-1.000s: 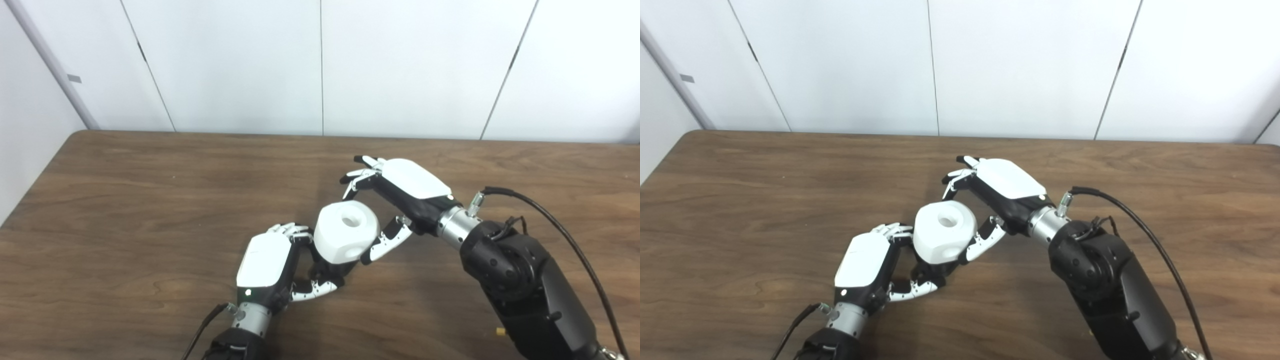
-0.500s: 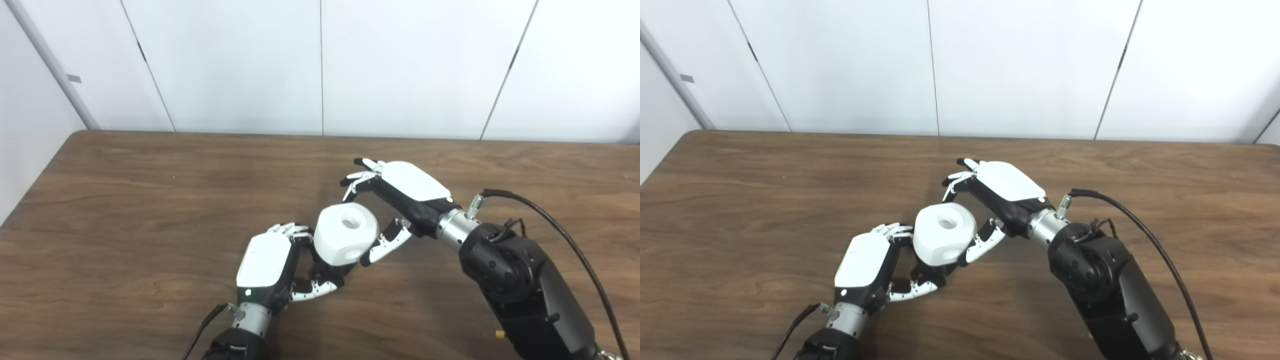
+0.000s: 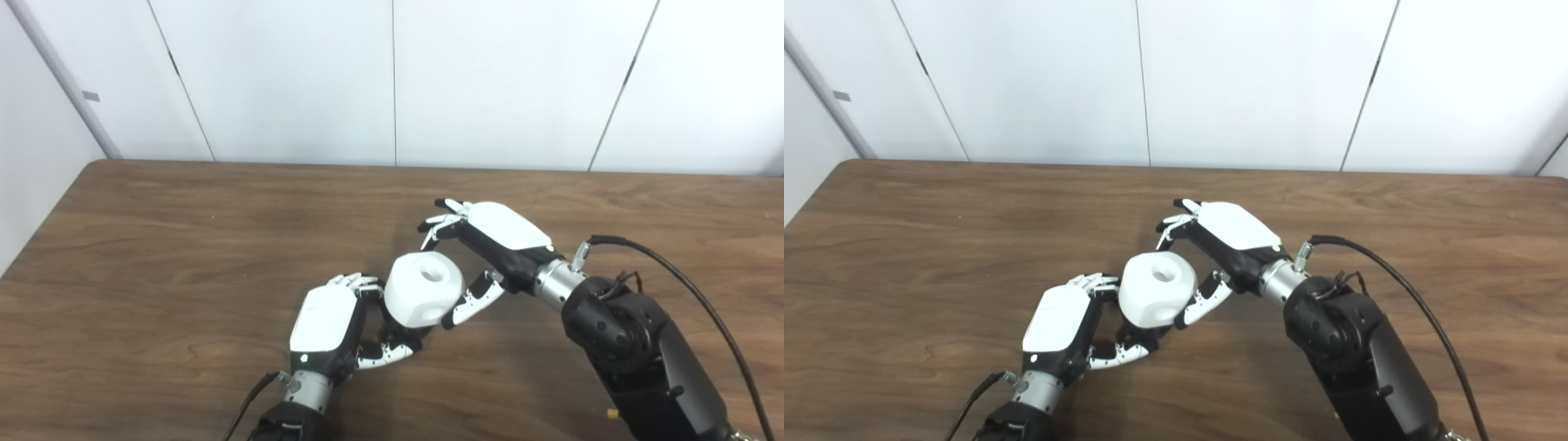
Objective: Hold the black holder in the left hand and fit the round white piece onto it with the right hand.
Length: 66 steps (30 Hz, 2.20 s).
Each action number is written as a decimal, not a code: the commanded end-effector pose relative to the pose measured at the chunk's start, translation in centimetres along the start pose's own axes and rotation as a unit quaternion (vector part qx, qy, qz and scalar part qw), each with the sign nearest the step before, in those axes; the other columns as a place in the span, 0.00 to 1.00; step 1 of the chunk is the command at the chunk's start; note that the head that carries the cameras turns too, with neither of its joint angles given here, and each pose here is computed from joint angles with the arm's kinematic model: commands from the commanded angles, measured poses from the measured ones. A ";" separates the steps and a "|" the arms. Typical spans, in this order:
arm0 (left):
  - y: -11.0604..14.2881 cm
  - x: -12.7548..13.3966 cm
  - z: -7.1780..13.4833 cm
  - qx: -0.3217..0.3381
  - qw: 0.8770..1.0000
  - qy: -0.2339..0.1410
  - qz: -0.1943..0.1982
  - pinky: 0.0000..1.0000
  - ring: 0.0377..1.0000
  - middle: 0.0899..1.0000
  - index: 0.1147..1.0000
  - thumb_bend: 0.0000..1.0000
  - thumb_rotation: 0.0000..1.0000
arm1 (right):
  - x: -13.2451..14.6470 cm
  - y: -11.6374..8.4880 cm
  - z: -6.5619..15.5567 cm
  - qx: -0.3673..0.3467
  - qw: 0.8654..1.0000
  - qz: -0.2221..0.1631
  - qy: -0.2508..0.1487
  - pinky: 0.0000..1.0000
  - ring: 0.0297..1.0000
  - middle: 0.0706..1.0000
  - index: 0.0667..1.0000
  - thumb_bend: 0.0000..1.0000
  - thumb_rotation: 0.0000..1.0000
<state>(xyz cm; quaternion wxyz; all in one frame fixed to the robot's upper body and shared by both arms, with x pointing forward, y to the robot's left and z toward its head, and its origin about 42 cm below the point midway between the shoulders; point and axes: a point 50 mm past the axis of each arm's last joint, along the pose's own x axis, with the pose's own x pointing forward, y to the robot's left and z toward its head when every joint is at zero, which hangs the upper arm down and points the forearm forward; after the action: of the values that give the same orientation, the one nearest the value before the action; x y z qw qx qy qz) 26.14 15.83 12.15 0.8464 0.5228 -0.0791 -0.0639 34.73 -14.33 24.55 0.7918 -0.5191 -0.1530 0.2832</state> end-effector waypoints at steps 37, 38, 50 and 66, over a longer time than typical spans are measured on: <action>-2.4 -0.7 0.3 0.007 0.999 0.004 -0.051 0.87 0.83 0.74 0.42 0.52 0.05 | 0.7 -1.3 0.8 -0.026 0.999 -0.035 -0.027 1.00 0.98 0.83 0.45 0.52 0.14; -2.4 -0.7 0.3 0.008 0.999 0.003 -0.050 0.87 0.83 0.74 0.42 0.52 0.05 | 0.7 -1.3 0.8 -0.027 0.999 -0.035 -0.027 1.00 0.98 0.83 0.45 0.52 0.15; -2.4 -0.8 0.4 0.007 0.999 0.002 -0.050 0.87 0.83 0.74 0.42 0.52 0.05 | 0.6 -1.2 0.8 -0.035 0.999 -0.026 -0.024 1.00 0.98 0.84 0.46 0.52 0.16; -2.4 -0.7 0.4 0.008 0.998 0.005 -0.054 0.88 0.83 0.74 0.42 0.52 0.05 | 0.4 -1.2 0.6 -0.023 0.999 -0.020 -0.016 1.00 0.99 0.87 0.63 0.91 0.38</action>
<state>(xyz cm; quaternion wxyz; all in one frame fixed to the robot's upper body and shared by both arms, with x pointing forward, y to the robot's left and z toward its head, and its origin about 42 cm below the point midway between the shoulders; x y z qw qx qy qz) 26.14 15.28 11.99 0.8474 0.5207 -0.0843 -0.0609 34.84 -14.10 23.88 0.7850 -0.5290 -0.1487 0.2861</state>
